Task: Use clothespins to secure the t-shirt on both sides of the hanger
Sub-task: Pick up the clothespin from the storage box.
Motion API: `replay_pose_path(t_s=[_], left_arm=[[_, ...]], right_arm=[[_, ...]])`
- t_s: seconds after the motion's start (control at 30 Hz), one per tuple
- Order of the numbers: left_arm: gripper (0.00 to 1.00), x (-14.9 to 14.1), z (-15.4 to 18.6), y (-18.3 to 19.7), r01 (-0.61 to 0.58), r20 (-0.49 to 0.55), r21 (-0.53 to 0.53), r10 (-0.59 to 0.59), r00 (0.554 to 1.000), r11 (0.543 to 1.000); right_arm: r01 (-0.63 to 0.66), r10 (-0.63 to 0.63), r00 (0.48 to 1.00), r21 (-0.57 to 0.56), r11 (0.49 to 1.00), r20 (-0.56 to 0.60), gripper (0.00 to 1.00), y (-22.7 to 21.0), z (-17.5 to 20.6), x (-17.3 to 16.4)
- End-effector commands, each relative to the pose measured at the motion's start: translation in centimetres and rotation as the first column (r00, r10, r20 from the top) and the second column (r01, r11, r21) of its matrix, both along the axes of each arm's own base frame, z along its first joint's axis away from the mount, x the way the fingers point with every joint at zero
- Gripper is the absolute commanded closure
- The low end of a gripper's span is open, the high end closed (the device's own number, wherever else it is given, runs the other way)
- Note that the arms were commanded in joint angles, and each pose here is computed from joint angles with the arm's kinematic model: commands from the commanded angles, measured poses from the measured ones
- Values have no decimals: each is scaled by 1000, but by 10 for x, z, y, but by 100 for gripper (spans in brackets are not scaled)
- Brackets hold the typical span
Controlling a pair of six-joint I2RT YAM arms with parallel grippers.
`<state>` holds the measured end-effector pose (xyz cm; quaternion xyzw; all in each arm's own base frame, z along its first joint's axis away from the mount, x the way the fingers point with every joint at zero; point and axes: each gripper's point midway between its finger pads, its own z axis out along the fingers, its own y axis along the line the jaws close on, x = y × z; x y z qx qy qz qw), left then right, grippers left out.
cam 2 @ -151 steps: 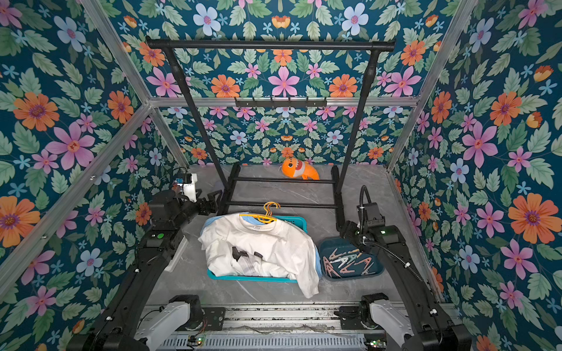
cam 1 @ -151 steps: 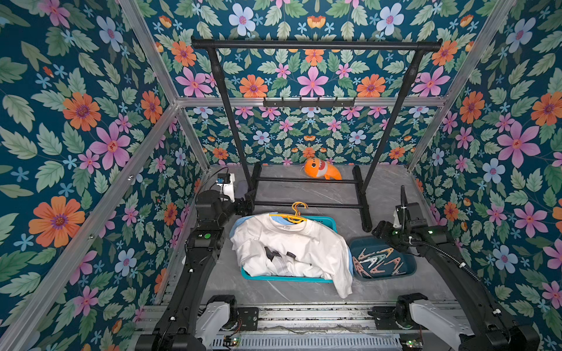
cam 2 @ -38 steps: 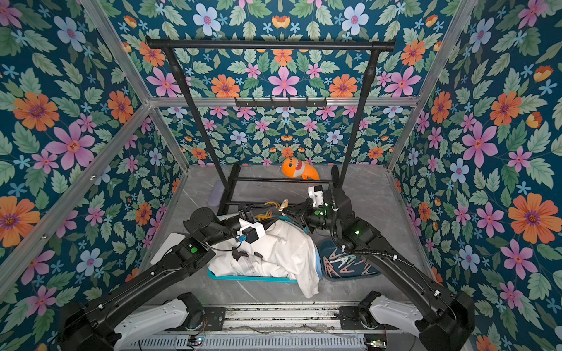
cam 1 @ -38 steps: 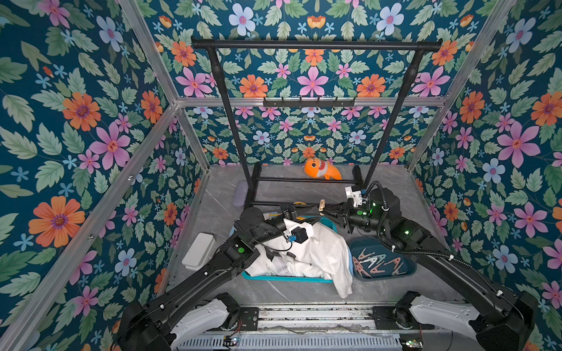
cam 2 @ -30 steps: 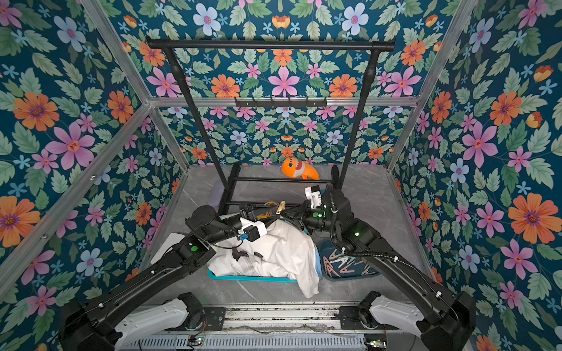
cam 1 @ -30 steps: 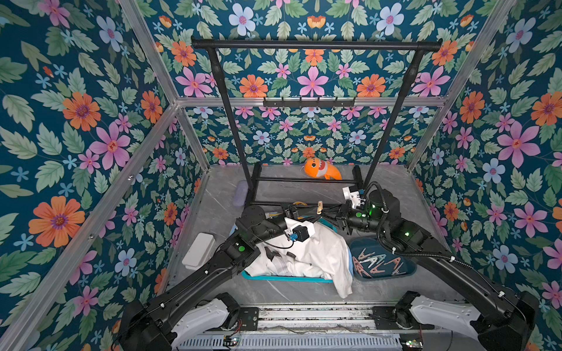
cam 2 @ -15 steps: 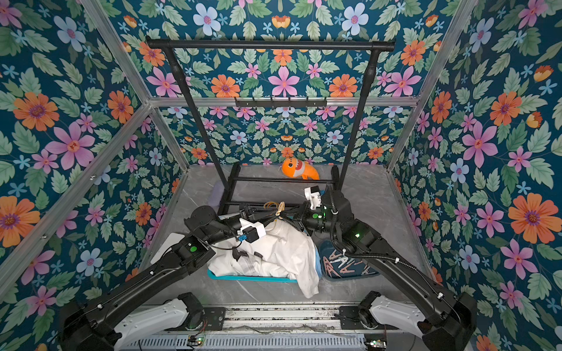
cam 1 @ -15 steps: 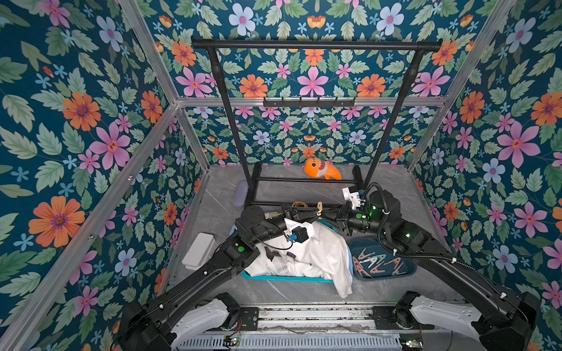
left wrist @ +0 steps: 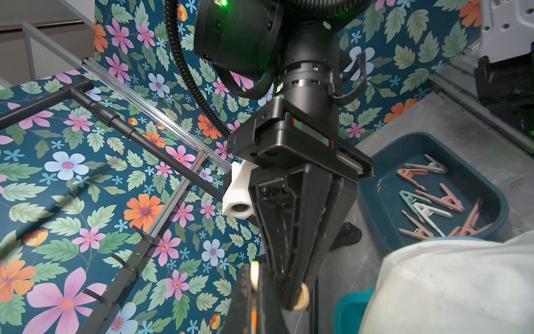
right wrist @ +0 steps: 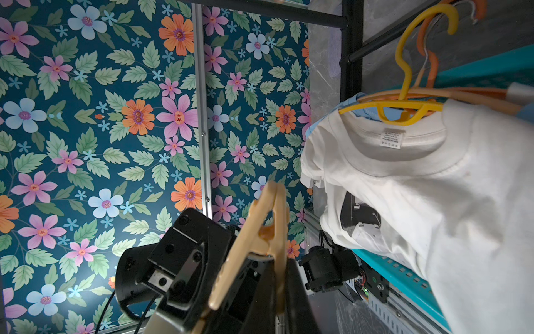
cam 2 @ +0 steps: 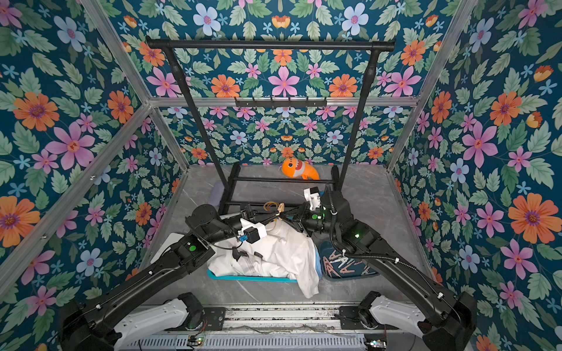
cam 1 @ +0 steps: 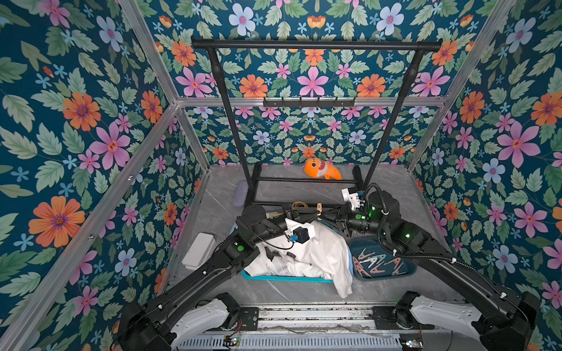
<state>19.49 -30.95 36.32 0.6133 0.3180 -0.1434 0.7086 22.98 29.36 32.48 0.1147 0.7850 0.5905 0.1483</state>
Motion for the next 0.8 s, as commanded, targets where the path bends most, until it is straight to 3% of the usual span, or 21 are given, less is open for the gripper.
replay_pose_path(t_s=[0.0,0.07,0.1,0.17,0.27,0.4,0.47,0.5,0.6,0.67,0.77], left_arm=[[100,-2,2,-1,12,1,12,-12,1000,1000],[100,-1,1,-1,5,6,18,-5,1000,1000],[100,-1,1,-1,2,9,20,-2,1000,1000],[100,2,1,0,-13,12,24,13,1000,1000],[100,7,-1,-1,-32,6,43,32,999,999],[100,18,-1,-2,-69,-46,49,72,996,996],[100,21,-1,-4,-72,-92,58,78,993,996],[100,22,-1,-6,-66,-116,67,74,990,996],[100,23,4,-11,-38,-236,73,54,970,997],[100,17,12,-15,9,-310,56,9,951,998],[100,4,26,-20,90,-402,9,-79,912,996]], right_arm=[[10,-10,1000,-5,1000,7,100,-1,0,2],[13,-13,1000,-7,1000,10,96,-2,0,2],[15,-15,1000,-7,1000,15,87,-2,1,2],[16,-16,999,-5,1000,41,54,-4,6,0],[45,-41,994,-33,998,103,28,-15,16,-2],[106,-72,966,-130,986,247,22,-41,27,-8],[121,-31,903,-183,976,427,22,-55,42,-16],[130,-3,851,-205,970,525,22,-61,50,-21],[250,68,577,-256,934,814,22,-87,75,-32],[370,133,321,-254,894,938,22,-104,87,-40],[428,321,-37,-276,861,946,19,-105,86,-62]])
